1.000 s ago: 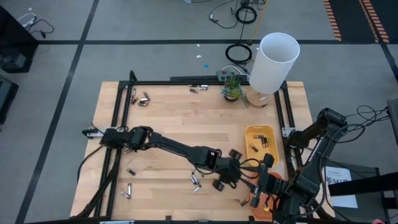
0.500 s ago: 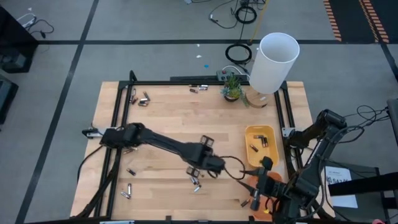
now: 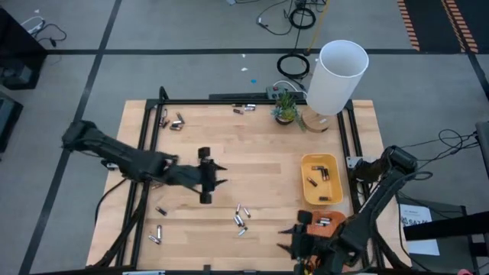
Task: Sort batteries
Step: Put the brown battery into the yellow bin
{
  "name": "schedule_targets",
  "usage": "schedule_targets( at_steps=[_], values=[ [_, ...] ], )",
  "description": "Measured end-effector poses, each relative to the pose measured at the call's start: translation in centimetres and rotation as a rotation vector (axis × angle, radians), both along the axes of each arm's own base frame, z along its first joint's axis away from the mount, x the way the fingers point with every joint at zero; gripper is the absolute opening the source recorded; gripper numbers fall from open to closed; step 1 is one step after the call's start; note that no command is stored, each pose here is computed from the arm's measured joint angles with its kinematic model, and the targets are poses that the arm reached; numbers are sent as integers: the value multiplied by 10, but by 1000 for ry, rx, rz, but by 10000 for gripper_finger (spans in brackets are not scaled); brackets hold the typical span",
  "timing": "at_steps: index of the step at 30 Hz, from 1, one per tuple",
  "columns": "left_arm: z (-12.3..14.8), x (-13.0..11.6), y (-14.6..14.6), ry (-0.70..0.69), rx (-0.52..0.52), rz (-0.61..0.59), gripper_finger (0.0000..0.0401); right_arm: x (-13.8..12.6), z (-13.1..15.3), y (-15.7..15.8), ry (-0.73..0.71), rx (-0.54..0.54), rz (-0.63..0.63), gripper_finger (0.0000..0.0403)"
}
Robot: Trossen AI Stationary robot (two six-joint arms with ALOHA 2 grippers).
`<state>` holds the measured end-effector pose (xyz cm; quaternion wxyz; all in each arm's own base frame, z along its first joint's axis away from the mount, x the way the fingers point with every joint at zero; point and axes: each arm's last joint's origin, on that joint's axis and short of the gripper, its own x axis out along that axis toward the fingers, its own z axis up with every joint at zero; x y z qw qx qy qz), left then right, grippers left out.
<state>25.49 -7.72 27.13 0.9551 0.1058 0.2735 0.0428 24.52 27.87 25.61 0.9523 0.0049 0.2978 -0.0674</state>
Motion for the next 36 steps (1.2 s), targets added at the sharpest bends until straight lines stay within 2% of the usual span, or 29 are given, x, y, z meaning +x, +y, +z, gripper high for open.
schedule_targets(
  at_steps=[3, 5, 9, 16, 21, 25, 33, 36],
  values=[
    [-21, -14, 3, -261, -20, -97, 175, 9, -9, -1, 169, 91, 131, 153],
    [-30, -20, 9, -389, 10, -103, 175, 15, -11, -5, 280, 193, 201, 153],
    [-28, -22, 22, -566, 59, -71, 175, 29, -10, -20, 427, 364, 210, 153],
    [-24, -18, 37, -614, 102, -144, 175, 43, -27, -41, 656, 445, 207, 153],
    [-28, -17, 48, -566, 110, -122, 175, 44, -41, -42, 773, 452, 228, 153],
    [-32, -16, 54, -524, 111, -121, 175, 43, -48, -41, 809, 429, 246, 153],
    [-31, -15, 60, -534, 96, -127, 175, 43, -69, -34, 874, 365, 320, 153],
    [-30, -15, 63, -550, 84, -112, 175, 45, -82, -32, 931, 380, 346, 153]
  ],
)
